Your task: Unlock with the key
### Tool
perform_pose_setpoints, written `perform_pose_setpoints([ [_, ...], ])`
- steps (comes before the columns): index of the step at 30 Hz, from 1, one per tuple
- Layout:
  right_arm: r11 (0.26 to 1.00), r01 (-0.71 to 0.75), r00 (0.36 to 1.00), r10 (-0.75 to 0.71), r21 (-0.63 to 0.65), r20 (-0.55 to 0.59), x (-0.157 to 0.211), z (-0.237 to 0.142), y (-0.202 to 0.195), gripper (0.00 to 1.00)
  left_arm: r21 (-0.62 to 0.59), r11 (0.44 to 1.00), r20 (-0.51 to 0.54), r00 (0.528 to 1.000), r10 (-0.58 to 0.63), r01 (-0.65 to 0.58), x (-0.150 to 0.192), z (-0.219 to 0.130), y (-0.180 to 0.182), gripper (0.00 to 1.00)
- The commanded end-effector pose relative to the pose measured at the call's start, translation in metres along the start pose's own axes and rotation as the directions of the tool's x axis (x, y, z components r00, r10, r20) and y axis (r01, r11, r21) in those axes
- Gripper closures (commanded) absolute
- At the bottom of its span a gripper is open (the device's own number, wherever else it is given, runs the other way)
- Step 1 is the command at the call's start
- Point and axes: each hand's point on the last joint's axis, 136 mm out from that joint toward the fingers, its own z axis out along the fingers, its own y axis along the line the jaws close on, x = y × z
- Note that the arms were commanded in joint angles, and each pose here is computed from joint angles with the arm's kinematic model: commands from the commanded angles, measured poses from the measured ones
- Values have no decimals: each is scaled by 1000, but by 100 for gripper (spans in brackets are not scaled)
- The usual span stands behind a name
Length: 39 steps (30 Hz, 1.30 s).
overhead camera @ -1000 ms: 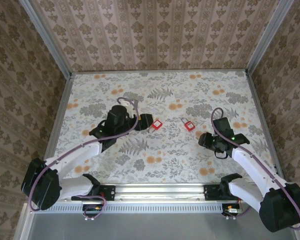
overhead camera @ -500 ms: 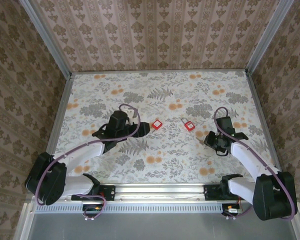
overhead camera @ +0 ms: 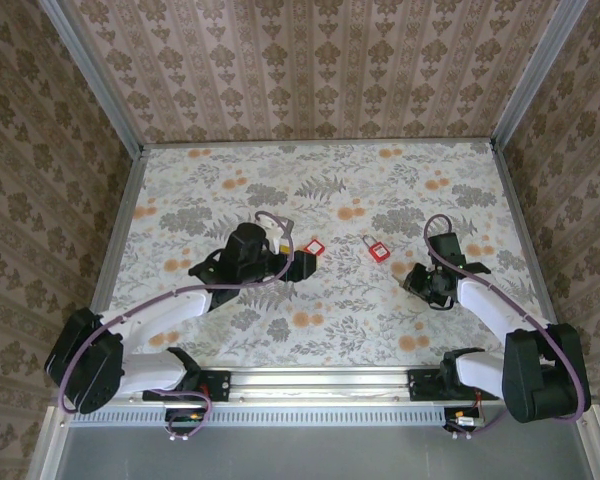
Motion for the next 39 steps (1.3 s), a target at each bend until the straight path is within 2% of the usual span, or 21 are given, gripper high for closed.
perform_pose_setpoints([
  [1, 999, -41, 999, 41, -3, -11, 2, 5, -2, 76, 19, 998, 36, 998, 51, -52, -16, -8, -11, 10],
  [11, 996, -60, 998, 61, 67, -13, 7, -1, -16, 76, 39, 999, 43, 999, 22, -24, -14, -6, -12, 7],
  [22, 998, -59, 998, 60, 35, -24, 3, 4, -9, 76, 65, 998, -1, 1000, 9, -9, -13, 6, -16, 2],
  [30, 998, -61, 997, 62, 17, -50, 4, 11, -6, 76, 85, 996, 29, 1000, -4, 2, -17, 8, -19, 0],
  [33, 998, -54, 997, 53, -11, -60, 3, 13, 0, 76, 74, 997, 70, 997, -32, 27, -20, 7, -14, 0],
  [39, 998, -51, 997, 49, -36, -56, 0, 13, 6, 84, 71, 997, 92, 995, -29, 23, -20, 6, -11, 0],
])
